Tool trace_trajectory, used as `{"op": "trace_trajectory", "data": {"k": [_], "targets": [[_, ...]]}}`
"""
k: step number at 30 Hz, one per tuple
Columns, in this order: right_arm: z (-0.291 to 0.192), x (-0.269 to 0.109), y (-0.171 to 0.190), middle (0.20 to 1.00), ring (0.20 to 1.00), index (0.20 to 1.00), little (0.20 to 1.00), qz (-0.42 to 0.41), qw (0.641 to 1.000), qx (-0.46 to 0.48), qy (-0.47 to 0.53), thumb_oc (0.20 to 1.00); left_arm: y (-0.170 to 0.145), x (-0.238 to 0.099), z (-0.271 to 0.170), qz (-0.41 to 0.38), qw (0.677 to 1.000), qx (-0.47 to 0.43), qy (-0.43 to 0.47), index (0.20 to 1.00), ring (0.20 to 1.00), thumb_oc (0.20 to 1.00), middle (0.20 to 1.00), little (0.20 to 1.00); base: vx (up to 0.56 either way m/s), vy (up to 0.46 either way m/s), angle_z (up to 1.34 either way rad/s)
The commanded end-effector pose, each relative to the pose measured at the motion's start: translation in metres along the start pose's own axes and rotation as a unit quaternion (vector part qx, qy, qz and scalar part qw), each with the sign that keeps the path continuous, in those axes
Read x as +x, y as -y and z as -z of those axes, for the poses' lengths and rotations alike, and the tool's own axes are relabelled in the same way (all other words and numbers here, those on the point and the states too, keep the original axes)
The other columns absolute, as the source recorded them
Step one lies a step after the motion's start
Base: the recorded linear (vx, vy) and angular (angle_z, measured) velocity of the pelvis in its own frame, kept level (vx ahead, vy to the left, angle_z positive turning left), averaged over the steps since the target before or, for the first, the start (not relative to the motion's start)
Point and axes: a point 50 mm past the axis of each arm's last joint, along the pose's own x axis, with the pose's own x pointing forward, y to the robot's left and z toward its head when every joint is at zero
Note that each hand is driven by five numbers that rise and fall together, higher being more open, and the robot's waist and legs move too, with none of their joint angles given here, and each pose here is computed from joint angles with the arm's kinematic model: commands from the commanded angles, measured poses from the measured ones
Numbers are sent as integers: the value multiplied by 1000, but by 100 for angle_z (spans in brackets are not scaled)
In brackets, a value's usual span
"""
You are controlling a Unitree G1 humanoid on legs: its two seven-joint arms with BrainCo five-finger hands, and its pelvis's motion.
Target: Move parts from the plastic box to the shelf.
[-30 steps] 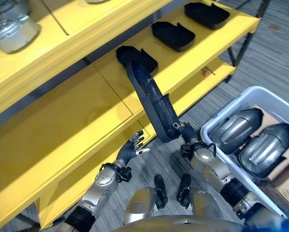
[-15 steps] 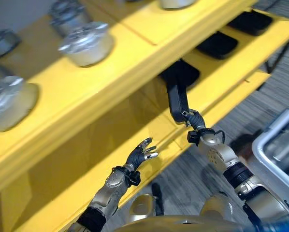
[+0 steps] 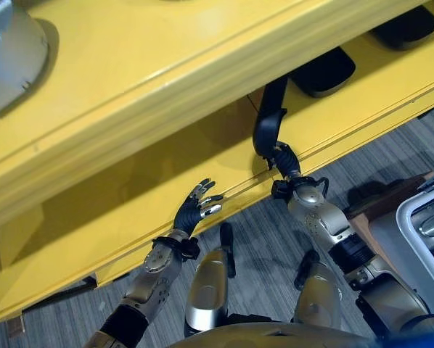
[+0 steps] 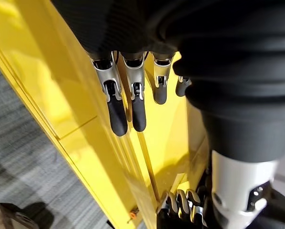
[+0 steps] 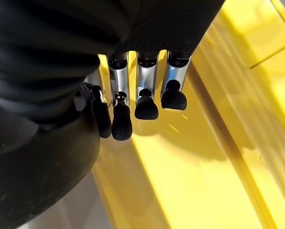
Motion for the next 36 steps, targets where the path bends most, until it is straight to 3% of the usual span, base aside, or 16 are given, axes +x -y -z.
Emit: {"op": "trace_trajectory", "data": {"k": [1, 6, 15, 30, 36], "targets": [[-12, 8, 12, 200, 200, 200, 200, 25, 999, -28, 25, 200, 7, -17, 25, 1, 998, -12, -62, 1000, 1000, 1000, 1000, 1000, -127, 0, 6], [-33, 24, 26, 200, 200, 200, 200, 45, 989, -129, 52, 200, 9, -12, 21, 12, 998, -11, -58, 1000, 1000, 1000, 1000, 1000, -107, -5, 7], [-87, 51, 55, 200, 200, 200, 200, 101, 914, -378, 108, 200, 3, -5, 8, 21, 999, -2, -50, 1000, 1000, 1000, 1000, 1000, -118, -10, 16], [-94, 61, 78, 200, 200, 200, 200, 196, 826, -523, 77, 200, -14, 3, -13, 9, 998, 42, -34, 1000, 1000, 1000, 1000, 1000, -19, -65, 7], [-105, 62, 81, 200, 200, 200, 200, 202, 748, -622, 112, 200, -17, 2, -14, 12, 998, 53, -37, 1000, 1000, 1000, 1000, 1000, 14, -52, 2]]}}
